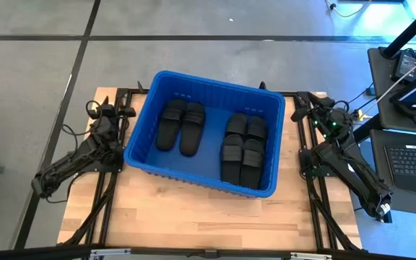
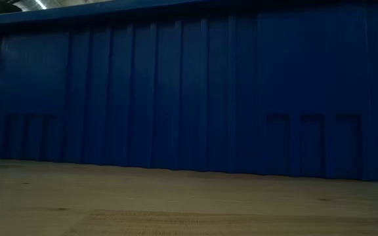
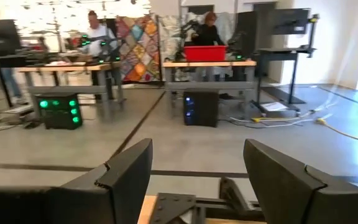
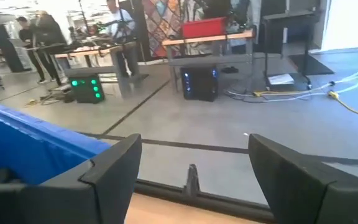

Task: Pick and place slides into bin
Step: Return to Home Position

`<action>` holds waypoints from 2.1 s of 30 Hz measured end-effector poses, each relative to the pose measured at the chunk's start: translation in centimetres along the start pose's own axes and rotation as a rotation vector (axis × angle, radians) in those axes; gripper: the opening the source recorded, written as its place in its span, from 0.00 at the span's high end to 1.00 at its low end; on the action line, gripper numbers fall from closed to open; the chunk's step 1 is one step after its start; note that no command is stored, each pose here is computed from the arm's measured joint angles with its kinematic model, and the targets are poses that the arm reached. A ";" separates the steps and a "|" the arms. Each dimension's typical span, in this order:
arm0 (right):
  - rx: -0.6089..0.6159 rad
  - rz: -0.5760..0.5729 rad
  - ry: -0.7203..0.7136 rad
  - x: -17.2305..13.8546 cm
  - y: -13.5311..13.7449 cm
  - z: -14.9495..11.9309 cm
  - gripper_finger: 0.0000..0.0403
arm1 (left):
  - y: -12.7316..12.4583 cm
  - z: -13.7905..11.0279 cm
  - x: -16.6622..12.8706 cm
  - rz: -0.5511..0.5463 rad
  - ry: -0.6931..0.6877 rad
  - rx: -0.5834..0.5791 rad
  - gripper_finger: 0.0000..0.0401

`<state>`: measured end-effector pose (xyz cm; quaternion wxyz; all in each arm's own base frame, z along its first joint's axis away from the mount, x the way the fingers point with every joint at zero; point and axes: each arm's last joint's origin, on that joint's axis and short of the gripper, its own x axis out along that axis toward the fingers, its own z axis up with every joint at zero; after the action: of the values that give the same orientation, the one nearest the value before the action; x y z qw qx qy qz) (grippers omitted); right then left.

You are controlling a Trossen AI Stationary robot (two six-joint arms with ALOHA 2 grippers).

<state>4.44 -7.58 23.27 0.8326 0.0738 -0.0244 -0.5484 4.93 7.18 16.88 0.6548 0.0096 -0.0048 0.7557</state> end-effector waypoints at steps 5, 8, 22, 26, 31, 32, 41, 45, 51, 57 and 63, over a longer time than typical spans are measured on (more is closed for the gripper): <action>0.054 0.019 -0.049 0.3 -0.2 -1.4 0.27 | 0.4 0.0 0.4 0.062 0.000 0.000 0.38; 0.086 0.025 -0.066 0.4 -0.4 -2.5 0.27 | 0.5 0.0 0.5 0.082 0.000 -0.002 0.38; 0.148 0.032 -0.095 1.2 -0.8 -6.1 0.27 | 0.5 0.0 0.5 0.082 0.000 -0.009 0.38; 0.132 0.021 -0.087 1.2 -0.8 -6.2 0.27 | 0.5 0.0 0.5 0.082 0.001 -0.008 0.38; 0.007 0.015 -0.087 1.2 -0.8 -6.2 0.27 | 0.5 0.0 0.5 0.082 0.001 -0.009 0.38; -0.015 0.014 -0.087 1.2 -0.8 -6.2 0.26 | 0.5 0.0 0.5 0.082 0.001 -0.009 0.38; 0.034 0.016 -0.086 1.2 -0.8 -6.2 0.26 | 0.5 0.0 0.5 0.082 0.001 -0.001 0.38; 0.035 0.016 -0.086 1.2 -0.8 -6.2 0.26 | 0.5 0.0 0.5 0.082 0.001 0.000 0.38; 0.034 0.017 -0.086 1.2 -0.8 -6.2 0.26 | 0.5 0.0 0.5 0.082 0.001 0.000 0.38; 0.034 0.017 -0.085 1.2 -0.8 -6.2 0.26 | 0.5 0.0 0.5 0.082 0.001 0.000 0.38; 0.035 0.017 -0.085 1.2 -0.8 -6.2 0.26 | 0.5 0.0 0.5 0.082 0.002 0.001 0.38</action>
<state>4.90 -8.39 16.97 0.8340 0.0647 -0.0698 -0.5434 4.33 7.56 16.87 0.6234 0.0090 -0.0043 0.7818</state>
